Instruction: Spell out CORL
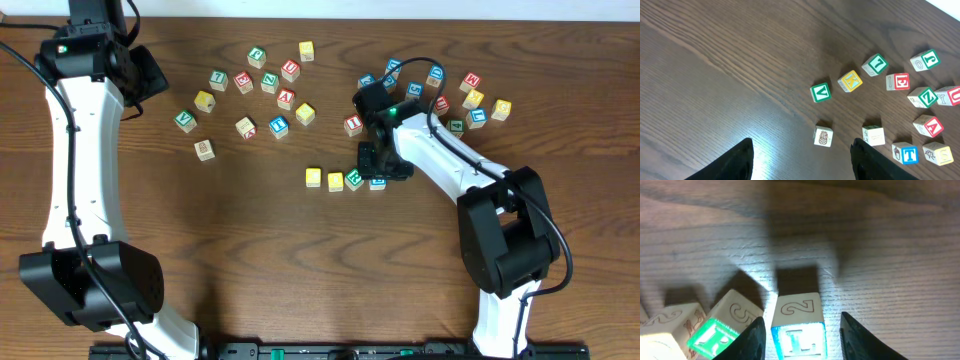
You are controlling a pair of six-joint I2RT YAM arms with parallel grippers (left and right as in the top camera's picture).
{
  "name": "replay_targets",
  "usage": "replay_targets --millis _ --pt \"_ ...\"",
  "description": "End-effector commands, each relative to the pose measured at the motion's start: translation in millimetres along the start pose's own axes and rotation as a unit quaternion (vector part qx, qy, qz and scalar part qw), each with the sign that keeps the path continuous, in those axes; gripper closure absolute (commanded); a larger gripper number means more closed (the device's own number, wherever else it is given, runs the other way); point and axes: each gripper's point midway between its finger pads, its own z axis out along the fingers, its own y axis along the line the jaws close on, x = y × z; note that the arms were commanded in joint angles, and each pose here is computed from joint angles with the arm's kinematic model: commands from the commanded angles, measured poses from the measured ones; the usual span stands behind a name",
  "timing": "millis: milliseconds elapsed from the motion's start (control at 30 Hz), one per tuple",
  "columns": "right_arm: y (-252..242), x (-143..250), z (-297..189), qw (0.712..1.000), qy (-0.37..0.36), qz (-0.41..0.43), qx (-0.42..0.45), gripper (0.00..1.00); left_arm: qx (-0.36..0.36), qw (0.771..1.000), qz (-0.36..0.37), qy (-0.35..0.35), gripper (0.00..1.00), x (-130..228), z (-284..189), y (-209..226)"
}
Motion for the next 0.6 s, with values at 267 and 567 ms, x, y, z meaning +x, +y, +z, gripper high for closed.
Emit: replay_targets --millis 267,567 --pt "46.0 -23.4 -39.4 0.968 -0.040 -0.229 -0.094 0.50 -0.010 1.000 0.004 0.008 0.38 4.5 5.2 3.9" --pt "59.9 1.6 -24.0 0.938 -0.019 -0.319 -0.136 0.50 -0.010 1.000 0.004 0.008 0.39 4.4 5.2 3.9"
